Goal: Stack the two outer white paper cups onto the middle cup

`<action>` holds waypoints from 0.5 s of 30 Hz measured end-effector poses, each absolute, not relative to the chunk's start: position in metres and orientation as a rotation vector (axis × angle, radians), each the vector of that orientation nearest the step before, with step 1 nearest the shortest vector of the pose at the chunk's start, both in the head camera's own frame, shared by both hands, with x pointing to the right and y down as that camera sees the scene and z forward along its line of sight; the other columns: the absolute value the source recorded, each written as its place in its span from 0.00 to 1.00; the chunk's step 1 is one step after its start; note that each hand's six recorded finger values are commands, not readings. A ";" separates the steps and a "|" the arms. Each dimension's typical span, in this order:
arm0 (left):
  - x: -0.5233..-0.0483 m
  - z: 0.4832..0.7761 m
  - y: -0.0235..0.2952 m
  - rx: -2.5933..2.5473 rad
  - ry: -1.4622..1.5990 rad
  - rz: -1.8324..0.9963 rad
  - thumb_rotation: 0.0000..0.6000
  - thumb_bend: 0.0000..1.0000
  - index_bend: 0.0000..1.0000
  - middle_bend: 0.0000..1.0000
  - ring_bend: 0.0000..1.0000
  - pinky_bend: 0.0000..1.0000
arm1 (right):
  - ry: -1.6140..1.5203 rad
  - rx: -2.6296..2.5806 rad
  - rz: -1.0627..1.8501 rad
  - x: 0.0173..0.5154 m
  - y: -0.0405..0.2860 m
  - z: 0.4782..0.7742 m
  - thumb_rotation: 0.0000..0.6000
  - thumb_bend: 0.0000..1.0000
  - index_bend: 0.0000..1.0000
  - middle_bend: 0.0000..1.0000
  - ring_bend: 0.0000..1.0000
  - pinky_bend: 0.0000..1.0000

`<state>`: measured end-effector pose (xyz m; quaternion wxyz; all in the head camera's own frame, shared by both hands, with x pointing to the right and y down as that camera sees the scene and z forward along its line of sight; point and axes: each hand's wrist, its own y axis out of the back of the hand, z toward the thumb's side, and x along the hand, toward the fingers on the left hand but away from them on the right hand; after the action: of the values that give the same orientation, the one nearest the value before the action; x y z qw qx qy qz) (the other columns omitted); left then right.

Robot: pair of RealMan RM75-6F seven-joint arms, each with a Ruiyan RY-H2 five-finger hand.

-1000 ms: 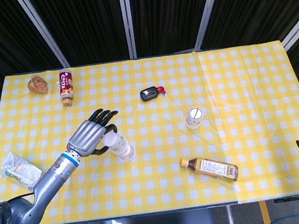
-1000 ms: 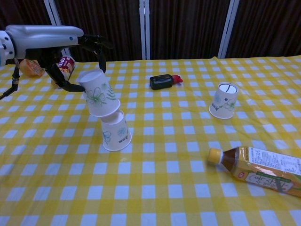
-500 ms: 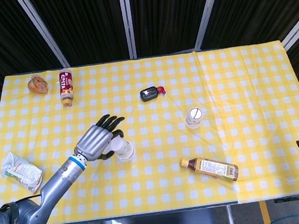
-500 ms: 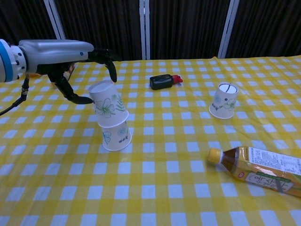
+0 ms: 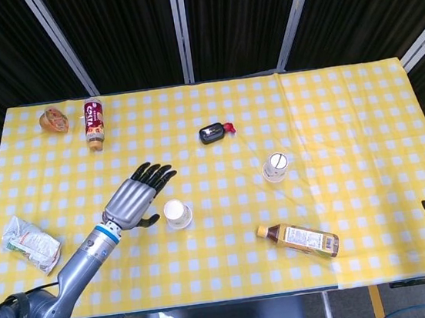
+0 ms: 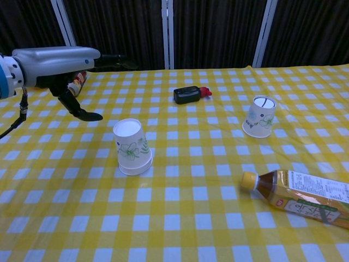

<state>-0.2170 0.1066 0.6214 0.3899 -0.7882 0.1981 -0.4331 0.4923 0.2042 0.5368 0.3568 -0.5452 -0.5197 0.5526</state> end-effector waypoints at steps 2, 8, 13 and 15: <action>-0.224 0.619 0.108 -1.997 0.542 -1.100 1.00 0.29 0.00 0.00 0.00 0.00 | -1.336 -1.408 1.431 0.492 0.204 0.538 1.00 0.12 0.00 0.00 0.00 0.00; -0.259 0.614 0.118 -1.914 0.677 -1.117 1.00 0.29 0.00 0.00 0.00 0.00 | -1.314 -1.411 1.450 0.492 0.205 0.544 1.00 0.12 0.00 0.00 0.00 0.00; -0.302 0.610 0.139 -1.828 0.809 -1.170 1.00 0.28 0.00 0.00 0.00 0.00 | -1.293 -1.415 1.452 0.487 0.203 0.550 1.00 0.12 0.08 0.00 0.00 0.00; -0.316 0.609 0.148 -1.809 0.849 -1.188 1.00 0.28 0.00 0.00 0.00 0.00 | -1.283 -1.419 1.450 0.483 0.199 0.553 1.00 0.12 0.14 0.00 0.00 0.00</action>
<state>-0.3162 0.1484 0.6086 0.3972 -0.7142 0.3352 -0.4688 0.4829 0.1992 0.5534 0.3620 -0.5512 -0.4983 0.5629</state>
